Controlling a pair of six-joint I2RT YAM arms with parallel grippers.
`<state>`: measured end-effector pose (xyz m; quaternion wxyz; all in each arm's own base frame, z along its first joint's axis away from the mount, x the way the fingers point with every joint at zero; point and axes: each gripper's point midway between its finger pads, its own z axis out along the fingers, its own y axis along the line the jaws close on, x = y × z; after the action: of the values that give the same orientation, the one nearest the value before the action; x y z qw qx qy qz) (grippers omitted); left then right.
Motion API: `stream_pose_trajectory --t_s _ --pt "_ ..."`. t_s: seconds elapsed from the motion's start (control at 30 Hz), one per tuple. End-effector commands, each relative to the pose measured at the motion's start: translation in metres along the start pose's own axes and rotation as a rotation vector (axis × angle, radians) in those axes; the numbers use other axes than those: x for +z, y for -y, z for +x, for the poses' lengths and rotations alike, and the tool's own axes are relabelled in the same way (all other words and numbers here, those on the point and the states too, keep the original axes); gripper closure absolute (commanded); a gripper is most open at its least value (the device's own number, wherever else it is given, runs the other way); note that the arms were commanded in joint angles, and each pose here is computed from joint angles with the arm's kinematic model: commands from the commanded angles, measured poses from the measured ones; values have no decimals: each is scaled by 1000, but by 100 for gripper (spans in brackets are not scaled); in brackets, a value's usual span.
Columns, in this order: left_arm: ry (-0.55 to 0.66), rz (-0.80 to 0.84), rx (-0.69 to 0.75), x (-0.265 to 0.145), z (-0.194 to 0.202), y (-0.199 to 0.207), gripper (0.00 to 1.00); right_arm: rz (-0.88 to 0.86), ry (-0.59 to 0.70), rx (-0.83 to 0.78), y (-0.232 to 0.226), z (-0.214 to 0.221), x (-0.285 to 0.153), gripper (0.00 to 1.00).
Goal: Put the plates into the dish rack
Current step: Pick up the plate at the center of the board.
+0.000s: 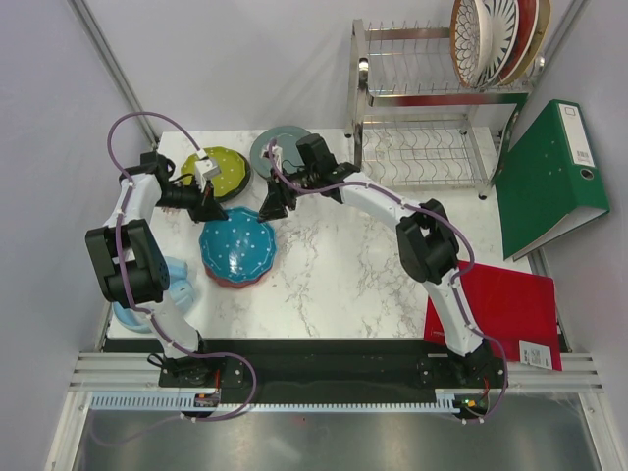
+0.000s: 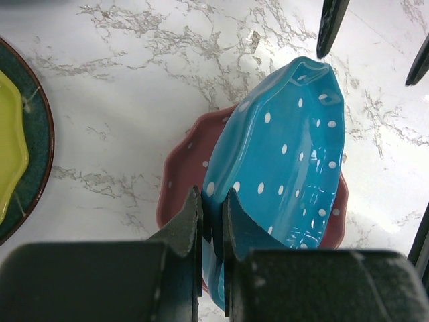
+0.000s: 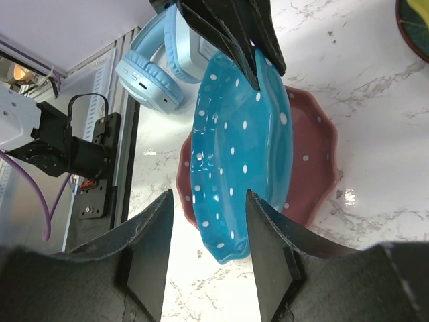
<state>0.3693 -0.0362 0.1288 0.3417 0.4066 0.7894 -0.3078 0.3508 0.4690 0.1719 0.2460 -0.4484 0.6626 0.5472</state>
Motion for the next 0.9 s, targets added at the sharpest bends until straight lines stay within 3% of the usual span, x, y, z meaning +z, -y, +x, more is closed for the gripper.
stream_pose_trajectory --t_s 0.0,0.5,0.7,0.87 --pt "123 -12 107 -17 -50 9 98 -12 -14 -40 8 6 12 46" --pt "151 -13 119 -20 -62 9 98 41 -44 -33 29 24 29 47" --pt "161 -9 116 -20 -64 11 98 26 -46 -55 34 28 32 51" --pt "160 -20 131 -23 -66 14 98 29 -76 -66 42 49 30 47"
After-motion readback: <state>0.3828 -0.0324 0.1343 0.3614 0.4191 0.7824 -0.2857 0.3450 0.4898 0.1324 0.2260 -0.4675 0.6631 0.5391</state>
